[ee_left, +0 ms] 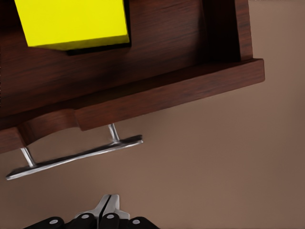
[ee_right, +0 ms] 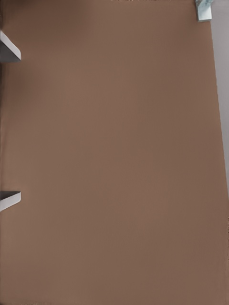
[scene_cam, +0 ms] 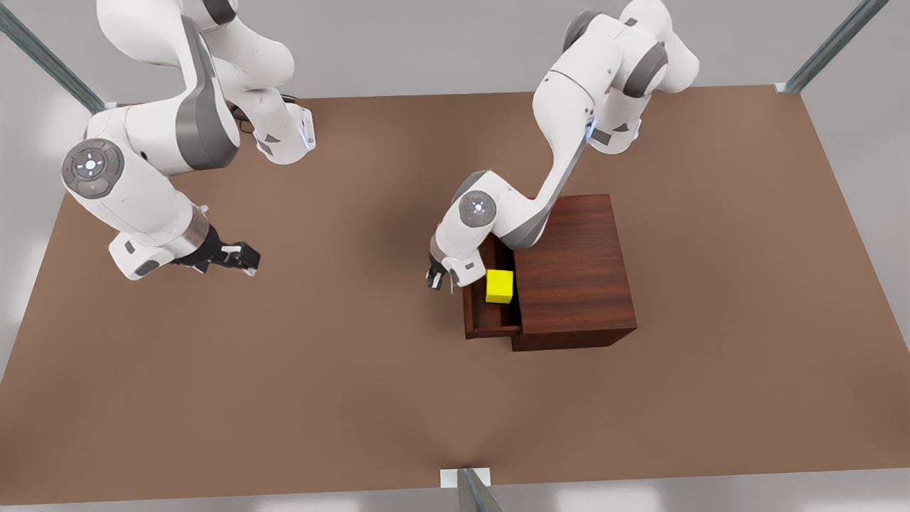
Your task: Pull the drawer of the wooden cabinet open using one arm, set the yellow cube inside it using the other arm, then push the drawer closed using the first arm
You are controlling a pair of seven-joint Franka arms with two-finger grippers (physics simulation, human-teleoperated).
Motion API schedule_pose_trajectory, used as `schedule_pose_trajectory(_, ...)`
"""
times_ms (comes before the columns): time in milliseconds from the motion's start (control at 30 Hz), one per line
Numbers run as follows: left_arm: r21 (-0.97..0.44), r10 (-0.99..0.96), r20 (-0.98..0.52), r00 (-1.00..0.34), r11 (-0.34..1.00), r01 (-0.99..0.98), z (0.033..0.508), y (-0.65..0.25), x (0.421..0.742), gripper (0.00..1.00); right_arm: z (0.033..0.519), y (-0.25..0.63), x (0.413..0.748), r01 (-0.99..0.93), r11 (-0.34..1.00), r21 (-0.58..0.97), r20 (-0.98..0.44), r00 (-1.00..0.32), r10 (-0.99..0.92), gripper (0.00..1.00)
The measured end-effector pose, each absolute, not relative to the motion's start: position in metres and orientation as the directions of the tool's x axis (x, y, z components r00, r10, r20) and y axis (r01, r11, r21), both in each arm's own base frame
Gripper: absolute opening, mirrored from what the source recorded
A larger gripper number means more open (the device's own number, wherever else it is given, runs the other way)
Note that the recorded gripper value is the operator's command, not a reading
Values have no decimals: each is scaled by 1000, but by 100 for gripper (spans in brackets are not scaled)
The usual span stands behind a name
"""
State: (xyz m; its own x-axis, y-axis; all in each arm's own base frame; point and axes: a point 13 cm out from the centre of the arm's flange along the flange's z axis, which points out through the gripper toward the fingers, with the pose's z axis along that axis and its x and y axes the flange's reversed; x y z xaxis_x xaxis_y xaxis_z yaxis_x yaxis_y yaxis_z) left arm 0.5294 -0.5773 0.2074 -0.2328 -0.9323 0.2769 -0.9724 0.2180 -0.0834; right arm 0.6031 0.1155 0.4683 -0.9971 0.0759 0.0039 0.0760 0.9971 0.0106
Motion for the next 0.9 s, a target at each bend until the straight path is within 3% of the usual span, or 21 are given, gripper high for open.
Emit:
schedule_pose_trajectory(400, 119, -986, 158, -54, 73, -990, 168, -542, 495, 21, 466, 115, 601, -125, 992, 14, 12, -992, -125, 100)
schedule_pose_trajectory(900, 238, -997, 66, 28, -12, -971, 177, -477, 506, 21, 465, 112, 601, -243, 970, 15, 17, -970, -243, 100)
